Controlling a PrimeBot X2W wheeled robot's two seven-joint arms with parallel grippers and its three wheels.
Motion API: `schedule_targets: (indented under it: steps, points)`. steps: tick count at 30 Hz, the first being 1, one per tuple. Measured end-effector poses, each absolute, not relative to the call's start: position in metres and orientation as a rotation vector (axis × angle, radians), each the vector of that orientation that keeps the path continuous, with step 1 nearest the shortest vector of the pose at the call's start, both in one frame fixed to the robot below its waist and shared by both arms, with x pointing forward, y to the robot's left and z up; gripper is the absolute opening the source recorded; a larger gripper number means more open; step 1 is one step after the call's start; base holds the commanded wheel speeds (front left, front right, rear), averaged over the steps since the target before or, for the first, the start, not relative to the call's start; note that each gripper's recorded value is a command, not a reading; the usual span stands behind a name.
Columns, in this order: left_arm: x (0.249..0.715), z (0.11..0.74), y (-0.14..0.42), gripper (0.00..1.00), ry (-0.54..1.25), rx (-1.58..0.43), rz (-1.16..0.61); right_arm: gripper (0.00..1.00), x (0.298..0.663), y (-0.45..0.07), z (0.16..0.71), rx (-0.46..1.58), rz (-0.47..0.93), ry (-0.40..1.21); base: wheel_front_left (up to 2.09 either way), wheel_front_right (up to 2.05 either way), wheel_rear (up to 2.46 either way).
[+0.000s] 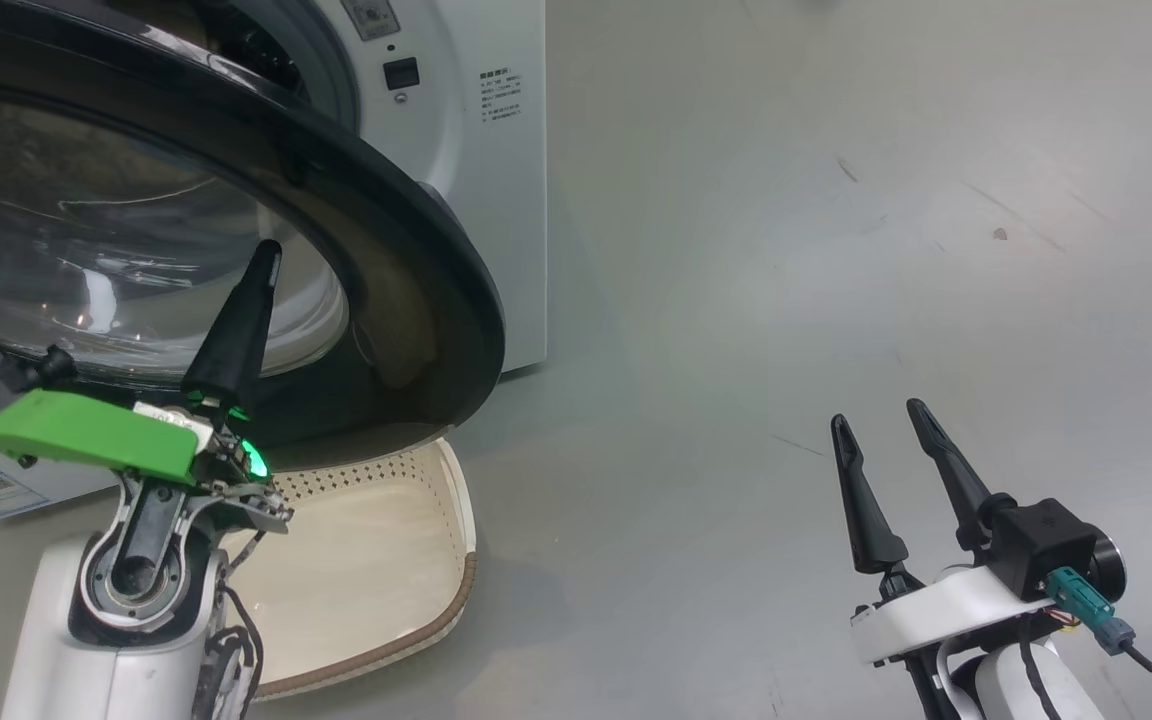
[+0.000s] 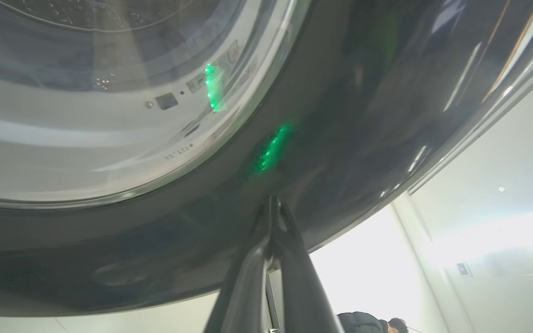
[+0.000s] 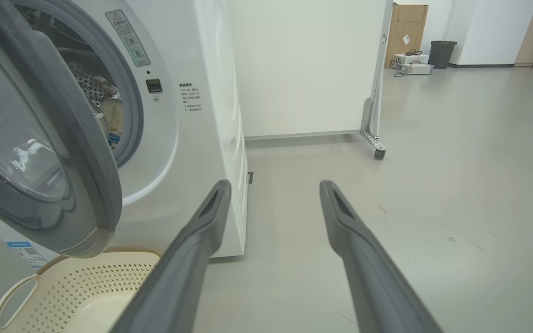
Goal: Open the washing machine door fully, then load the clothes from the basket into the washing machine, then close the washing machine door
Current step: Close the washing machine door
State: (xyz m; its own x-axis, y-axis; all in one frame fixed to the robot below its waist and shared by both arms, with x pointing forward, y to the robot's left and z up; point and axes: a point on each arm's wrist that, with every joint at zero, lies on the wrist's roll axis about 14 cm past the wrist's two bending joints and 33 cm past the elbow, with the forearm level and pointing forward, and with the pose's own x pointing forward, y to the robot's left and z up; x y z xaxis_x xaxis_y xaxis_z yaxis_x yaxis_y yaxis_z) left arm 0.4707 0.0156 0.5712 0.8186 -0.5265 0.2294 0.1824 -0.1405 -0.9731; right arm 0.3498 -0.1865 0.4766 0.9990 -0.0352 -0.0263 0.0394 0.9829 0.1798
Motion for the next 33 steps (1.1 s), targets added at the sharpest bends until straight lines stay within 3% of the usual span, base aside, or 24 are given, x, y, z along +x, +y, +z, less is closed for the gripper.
schedule_targets:
  steps: [13,14,15,16,17,26,33]
  points:
    - [0.454,0.555,0.064,0.0,0.195,-1.568,-0.482,1.0,0.363,-0.176,0.476,0.191,-0.005,0.021,0.0,0.0,0.0]
    - [0.452,0.556,0.068,0.15,0.181,-1.563,-0.469,1.0,0.364,-0.176,0.477,0.191,-0.005,0.019,0.0,0.0,0.0]
    - [0.45,0.556,0.073,0.36,0.166,-1.558,-0.456,1.0,0.365,-0.176,0.477,0.19,-0.005,0.016,0.0,0.0,0.0]
    - [0.449,0.556,0.079,0.79,0.149,-1.551,-0.438,1.0,0.365,-0.176,0.478,0.19,-0.003,0.014,0.0,0.0,0.0]
    - [0.448,0.556,0.085,1.0,0.131,-1.543,-0.418,1.0,0.366,-0.176,0.479,0.19,-0.002,0.011,0.0,0.0,0.0]
    - [0.428,0.558,0.135,1.0,-0.022,-1.353,-0.266,1.0,0.369,-0.168,0.485,0.18,0.032,-0.008,0.0,0.0,0.0]
    - [0.404,0.542,0.161,1.0,-0.03,-0.901,-0.207,1.0,0.37,-0.161,0.488,0.175,0.061,-0.016,0.0,0.0,0.0]
